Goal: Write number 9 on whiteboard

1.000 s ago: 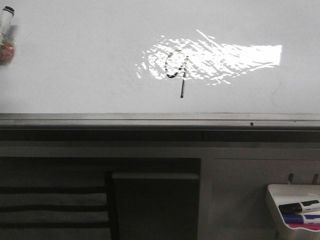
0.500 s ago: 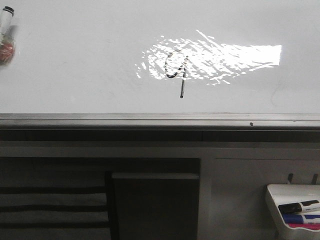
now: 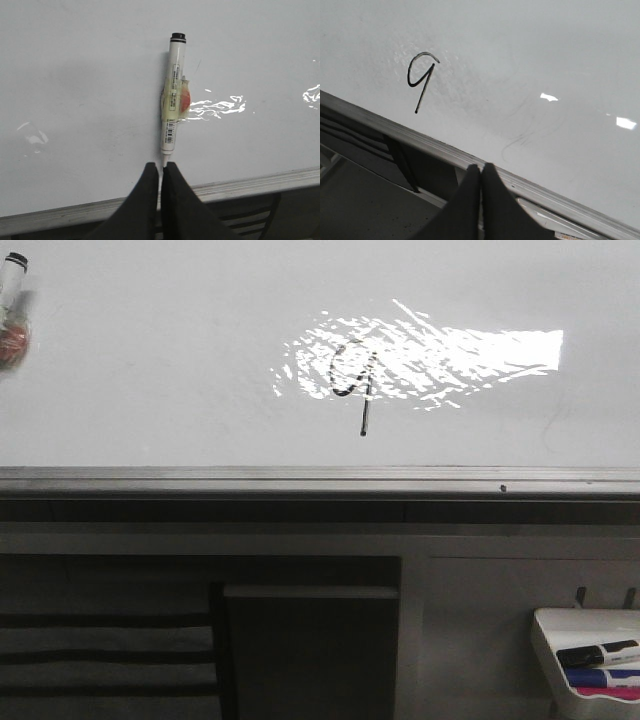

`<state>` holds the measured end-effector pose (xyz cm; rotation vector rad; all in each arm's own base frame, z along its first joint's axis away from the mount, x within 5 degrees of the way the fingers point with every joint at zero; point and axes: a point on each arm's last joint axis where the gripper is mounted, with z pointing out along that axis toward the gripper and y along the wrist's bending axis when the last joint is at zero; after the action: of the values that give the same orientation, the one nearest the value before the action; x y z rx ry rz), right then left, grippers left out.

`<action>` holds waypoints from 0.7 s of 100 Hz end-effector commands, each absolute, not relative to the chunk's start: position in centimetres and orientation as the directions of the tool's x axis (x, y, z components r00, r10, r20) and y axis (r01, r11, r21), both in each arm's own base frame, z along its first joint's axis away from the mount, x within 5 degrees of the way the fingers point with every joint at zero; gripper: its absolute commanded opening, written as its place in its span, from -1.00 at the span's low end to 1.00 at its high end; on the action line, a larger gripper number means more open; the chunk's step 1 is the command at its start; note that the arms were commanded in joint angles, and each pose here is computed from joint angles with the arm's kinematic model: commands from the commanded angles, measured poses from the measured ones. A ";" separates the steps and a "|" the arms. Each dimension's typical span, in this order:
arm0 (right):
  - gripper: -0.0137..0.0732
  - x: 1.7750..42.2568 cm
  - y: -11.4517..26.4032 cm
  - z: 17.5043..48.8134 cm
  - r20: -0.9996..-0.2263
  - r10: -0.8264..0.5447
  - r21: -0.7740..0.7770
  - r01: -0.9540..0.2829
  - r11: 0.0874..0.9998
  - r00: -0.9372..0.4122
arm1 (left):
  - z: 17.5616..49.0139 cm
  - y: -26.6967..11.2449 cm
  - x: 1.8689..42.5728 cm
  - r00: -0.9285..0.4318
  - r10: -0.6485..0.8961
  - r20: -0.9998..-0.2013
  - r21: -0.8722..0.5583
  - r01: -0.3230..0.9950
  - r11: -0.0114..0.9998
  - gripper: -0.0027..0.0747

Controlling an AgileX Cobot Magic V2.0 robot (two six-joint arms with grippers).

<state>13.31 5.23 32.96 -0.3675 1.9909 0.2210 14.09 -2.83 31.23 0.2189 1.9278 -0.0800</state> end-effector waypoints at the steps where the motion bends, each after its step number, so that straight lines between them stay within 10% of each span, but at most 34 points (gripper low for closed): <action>1: -0.85 13.5 5.2 34.4 -0.939 -0.137 -0.019 -0.351 0.936 -0.316 | 32.9 -3.0 14.3 -0.242 0.094 -0.966 0.046 0.199 0.979 -0.98; 43: -0.85 13.5 5.2 34.4 -0.939 -0.137 -0.019 -0.351 0.936 -0.316 | 32.7 -2.9 13.7 -0.217 0.089 -0.972 0.045 0.203 0.978 -0.98; 70: -0.85 13.5 5.2 34.4 -0.938 -0.138 -0.019 -0.351 0.936 -0.317 | 26.9 -1.6 9.9 -0.026 -0.031 -0.999 -0.035 0.157 0.987 -0.98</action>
<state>13.30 5.22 32.92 -0.3680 1.9946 0.2202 10.98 -1.92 27.00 0.1826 1.7615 -0.0962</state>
